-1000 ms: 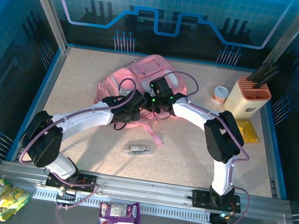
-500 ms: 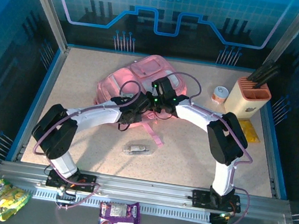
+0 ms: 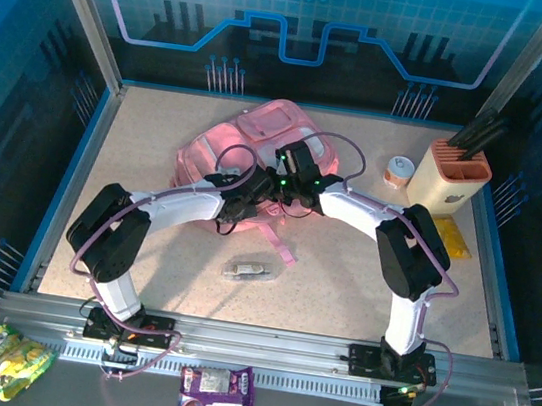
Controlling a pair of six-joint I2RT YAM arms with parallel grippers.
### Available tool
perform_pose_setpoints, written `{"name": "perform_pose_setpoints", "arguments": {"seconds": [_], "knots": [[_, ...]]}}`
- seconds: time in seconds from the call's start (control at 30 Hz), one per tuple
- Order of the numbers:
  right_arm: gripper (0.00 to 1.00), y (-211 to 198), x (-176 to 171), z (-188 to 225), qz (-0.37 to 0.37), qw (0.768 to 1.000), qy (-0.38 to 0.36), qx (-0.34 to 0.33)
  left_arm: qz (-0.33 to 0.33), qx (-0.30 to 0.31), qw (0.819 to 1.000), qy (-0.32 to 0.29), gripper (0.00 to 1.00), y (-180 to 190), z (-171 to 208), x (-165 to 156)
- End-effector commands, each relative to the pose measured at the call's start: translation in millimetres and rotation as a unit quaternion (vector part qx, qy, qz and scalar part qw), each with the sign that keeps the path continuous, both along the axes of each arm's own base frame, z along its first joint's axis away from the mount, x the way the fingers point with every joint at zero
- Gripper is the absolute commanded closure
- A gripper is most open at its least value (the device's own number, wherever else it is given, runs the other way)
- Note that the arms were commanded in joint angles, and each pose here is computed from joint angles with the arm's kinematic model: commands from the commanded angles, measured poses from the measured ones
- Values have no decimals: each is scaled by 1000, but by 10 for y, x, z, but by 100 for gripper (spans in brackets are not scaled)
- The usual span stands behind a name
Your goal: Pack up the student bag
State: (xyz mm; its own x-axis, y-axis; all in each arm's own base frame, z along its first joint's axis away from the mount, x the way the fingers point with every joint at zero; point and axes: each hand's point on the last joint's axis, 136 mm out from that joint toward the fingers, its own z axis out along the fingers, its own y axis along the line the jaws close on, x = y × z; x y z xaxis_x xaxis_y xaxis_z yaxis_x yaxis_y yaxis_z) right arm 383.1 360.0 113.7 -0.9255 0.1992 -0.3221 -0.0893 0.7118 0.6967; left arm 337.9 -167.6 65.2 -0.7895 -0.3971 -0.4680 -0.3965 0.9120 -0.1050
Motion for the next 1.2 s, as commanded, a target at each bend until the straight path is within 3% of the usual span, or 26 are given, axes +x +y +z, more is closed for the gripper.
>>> {"name": "perform_pose_setpoints", "arguments": {"seconds": [0.0,0.27,0.47,0.8,0.87,1.17], "knots": [[100,-98,121,409,-13,998,-51,26,-10,5,1000,-23,99,51,168,45],[100,-397,172,455,-22,998,-47,34,-40,65,997,-23,100,388,344,-150],[100,-596,267,494,-21,998,-49,39,-60,64,995,-42,100,568,483,-163],[100,-570,491,569,45,998,-41,28,-190,-27,977,-95,100,-152,757,-212],[96,-600,556,594,47,998,-43,20,-202,-41,974,-94,100,-318,777,-232],[58,-890,691,744,33,998,-48,6,-216,-107,962,-129,100,-1002,937,-96]]}}
